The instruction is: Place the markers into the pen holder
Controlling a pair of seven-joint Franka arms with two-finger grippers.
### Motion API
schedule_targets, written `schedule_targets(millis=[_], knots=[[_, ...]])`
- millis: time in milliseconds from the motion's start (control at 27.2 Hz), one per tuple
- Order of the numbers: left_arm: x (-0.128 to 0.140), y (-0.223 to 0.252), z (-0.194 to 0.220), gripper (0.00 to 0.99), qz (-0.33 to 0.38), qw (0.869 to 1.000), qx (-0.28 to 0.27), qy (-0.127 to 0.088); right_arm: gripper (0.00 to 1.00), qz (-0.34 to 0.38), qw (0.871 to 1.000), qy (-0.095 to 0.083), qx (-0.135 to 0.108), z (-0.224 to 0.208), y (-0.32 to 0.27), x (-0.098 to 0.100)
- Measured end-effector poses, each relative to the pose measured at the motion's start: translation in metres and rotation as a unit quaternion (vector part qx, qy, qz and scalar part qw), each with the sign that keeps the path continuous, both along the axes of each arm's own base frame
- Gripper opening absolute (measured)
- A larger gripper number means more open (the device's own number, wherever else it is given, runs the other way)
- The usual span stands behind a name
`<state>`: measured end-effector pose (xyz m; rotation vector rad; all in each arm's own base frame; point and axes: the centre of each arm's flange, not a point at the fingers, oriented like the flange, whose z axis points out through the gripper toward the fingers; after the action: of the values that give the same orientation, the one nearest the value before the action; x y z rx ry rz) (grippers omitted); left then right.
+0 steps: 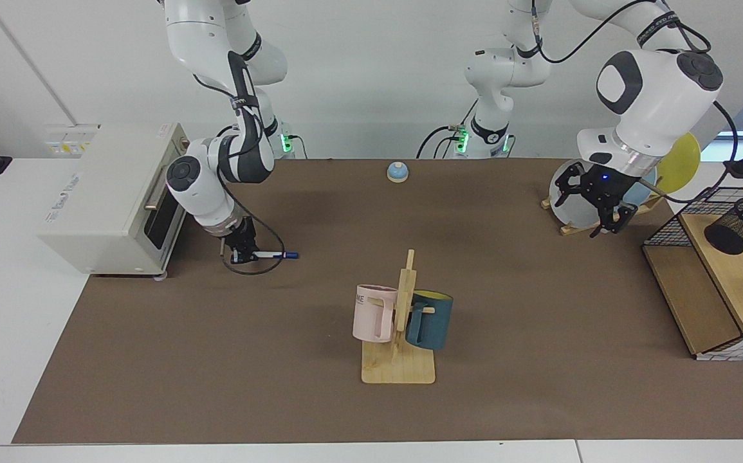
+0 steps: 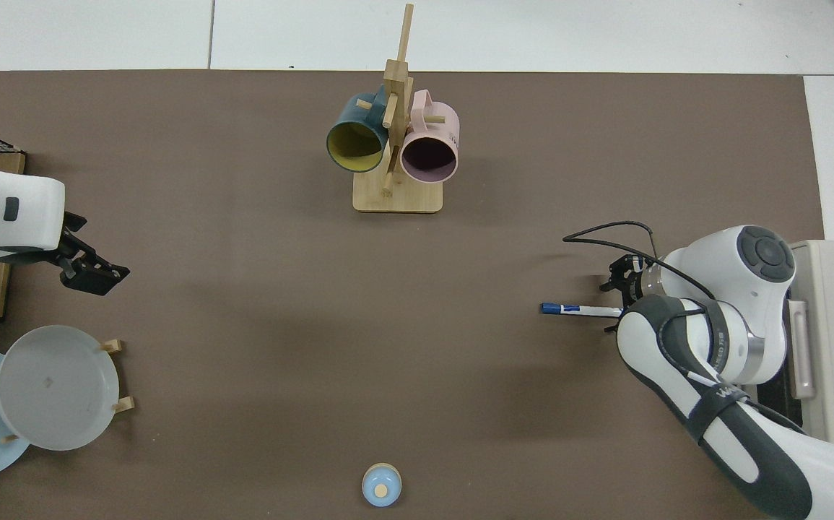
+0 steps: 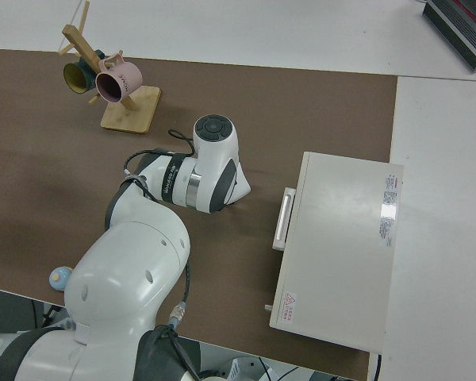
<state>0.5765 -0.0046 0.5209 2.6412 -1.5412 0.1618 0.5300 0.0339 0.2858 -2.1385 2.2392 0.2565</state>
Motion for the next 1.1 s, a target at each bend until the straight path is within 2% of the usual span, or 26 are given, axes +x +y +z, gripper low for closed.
schedule_targets(millis=[37, 221, 368, 552, 699, 956, 1103], knots=[[0.0, 0.0, 0.0, 0.991, -0.009, 1.0, -0.001, -0.002, 0.17, 0.001, 1.0, 0.0, 0.0, 0.0, 0.0, 0.0], [0.001, -0.001, 0.001, 0.991, -0.042, 0.999, -0.002, -0.01, 0.17, 0.013, 1.0, -0.002, 0.006, 0.0, 0.0, 0.0], [0.001, -0.003, 0.0, 0.991, -0.052, 0.999, -0.005, -0.01, 0.17, 0.012, 1.0, -0.008, 0.025, 0.003, 0.003, 0.002], [-0.003, -0.01, -0.004, 0.991, -0.032, 0.999, -0.04, 0.005, 0.17, 0.018, 0.999, -0.026, 0.032, 0.019, 0.012, 0.009], [-0.005, -0.017, -0.004, 0.991, -0.041, 0.998, -0.044, 0.007, 0.17, 0.034, 0.998, -0.042, 0.035, 0.036, 0.029, 0.01], [-0.006, -0.032, -0.002, 0.991, -0.135, 0.99, -0.046, -0.009, 0.17, 0.062, 0.994, -0.08, 0.044, 0.087, 0.057, 0.007], [-0.007, -0.051, -0.001, 0.991, -0.193, 0.98, -0.046, -0.016, 0.17, 0.078, 0.991, -0.091, 0.056, 0.14, 0.065, 0.002]])
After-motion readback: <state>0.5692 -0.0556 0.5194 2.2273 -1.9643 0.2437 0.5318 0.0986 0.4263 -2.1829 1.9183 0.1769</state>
